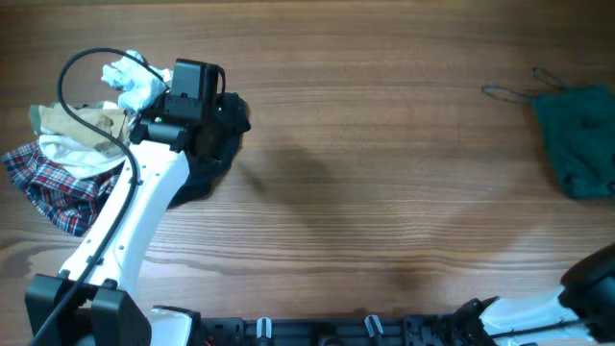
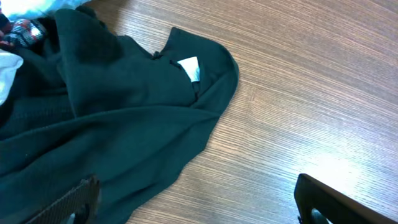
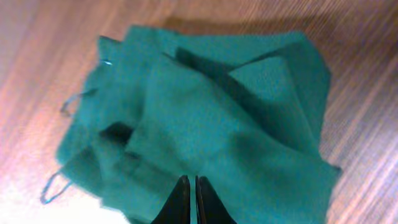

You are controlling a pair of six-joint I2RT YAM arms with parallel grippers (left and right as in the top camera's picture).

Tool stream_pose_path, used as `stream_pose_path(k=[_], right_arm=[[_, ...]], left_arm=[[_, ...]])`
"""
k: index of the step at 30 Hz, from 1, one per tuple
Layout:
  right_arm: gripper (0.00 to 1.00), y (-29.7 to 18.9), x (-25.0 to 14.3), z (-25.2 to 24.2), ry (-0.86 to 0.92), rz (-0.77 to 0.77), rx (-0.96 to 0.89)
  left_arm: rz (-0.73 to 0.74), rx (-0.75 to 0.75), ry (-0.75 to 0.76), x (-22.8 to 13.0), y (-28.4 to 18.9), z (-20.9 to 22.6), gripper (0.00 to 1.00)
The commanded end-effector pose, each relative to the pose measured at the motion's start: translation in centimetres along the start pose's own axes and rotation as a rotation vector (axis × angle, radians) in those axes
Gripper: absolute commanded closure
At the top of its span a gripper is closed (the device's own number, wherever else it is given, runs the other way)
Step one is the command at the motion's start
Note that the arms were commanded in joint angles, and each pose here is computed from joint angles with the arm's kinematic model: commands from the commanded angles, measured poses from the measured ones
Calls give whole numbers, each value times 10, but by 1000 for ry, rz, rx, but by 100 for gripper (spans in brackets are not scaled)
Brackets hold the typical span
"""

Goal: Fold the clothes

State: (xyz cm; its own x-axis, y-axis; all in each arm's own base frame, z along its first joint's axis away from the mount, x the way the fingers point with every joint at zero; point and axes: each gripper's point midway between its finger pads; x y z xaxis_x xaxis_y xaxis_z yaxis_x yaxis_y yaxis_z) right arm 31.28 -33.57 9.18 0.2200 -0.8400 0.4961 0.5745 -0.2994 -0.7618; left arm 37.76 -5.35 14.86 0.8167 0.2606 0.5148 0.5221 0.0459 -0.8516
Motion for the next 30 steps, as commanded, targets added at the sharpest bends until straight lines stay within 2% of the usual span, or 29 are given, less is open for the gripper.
stream_pose_path(k=[1,4,12,18,23,30], right_arm=[[96,35,-23,-15,-13,85,-35],[96,58,-40,-13,-27,128,-33],[95,105,-81,43,-105,151,15],[96,114,-79,79,-97,87,83],[96,118,-99,101,78,78,26],[96,117,-121,135,15,120,107]], left_arm=[[-1,-7,10,3,0,-1,0],[-4,-8,10,4,0,-1,0],[-4,-7,10,4,0,-1,0],[-6,-7,10,5,0,-1,0],[-17,-14,8,7,0,-3,0],[-18,-13,8,7,0,-3,0]])
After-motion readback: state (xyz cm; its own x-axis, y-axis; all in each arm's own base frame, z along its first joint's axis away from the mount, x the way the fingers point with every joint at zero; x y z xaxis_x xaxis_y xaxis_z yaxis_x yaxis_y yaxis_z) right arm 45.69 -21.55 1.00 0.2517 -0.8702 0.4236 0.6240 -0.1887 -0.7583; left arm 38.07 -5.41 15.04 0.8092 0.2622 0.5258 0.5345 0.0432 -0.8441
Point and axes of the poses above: each gripper's point midway between its finger pads, its own y axis out along the fingers, its own z axis along the line the jaws close on, x = y × z, and after that the axes turned 5 degrees about y, right-handed
